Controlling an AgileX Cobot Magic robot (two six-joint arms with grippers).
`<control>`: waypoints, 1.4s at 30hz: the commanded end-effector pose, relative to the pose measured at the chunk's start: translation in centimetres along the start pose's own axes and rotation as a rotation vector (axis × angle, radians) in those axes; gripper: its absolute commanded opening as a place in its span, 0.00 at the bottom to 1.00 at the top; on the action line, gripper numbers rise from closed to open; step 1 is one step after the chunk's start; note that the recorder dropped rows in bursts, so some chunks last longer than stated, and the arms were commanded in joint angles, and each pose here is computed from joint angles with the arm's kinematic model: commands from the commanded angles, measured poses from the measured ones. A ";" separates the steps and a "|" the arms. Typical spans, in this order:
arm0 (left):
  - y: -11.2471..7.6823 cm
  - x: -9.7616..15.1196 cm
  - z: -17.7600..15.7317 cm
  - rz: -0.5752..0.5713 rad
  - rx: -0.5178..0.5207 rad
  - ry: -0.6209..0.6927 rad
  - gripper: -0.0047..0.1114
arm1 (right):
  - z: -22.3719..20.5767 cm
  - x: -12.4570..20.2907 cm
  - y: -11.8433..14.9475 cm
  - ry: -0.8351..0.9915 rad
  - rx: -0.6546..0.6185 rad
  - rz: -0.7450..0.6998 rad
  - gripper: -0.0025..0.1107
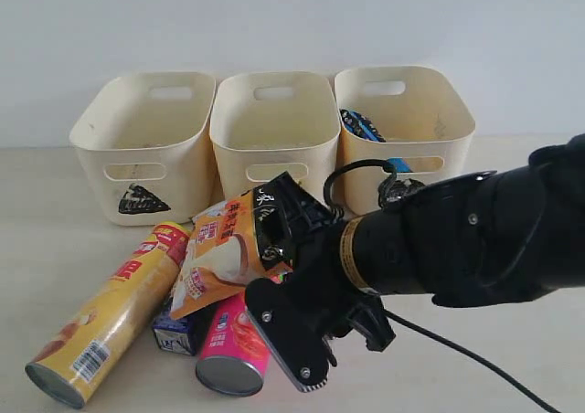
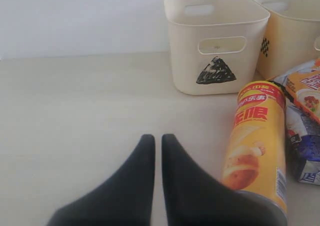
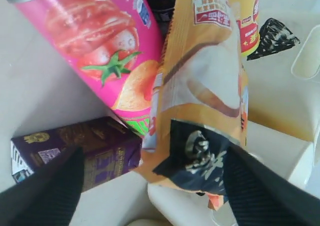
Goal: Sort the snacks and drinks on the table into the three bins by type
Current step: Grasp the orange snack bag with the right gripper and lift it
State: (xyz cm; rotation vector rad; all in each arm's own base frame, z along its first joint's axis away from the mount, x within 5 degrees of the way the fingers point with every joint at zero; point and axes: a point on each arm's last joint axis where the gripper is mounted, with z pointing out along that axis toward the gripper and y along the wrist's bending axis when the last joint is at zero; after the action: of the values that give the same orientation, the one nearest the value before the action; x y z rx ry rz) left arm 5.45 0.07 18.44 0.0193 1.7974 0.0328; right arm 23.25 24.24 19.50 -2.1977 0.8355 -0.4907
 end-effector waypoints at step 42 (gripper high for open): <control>0.0 -0.2 -0.1 -0.007 -0.002 -0.019 0.08 | 5.5 1.0 -2.1 0.146 -0.041 -0.158 0.02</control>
State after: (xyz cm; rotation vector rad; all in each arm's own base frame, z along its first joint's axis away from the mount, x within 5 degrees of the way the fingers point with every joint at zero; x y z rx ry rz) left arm 5.45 0.07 18.44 0.0193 1.7974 0.0328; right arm 27.84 27.76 17.19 -2.2954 0.7343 -0.6801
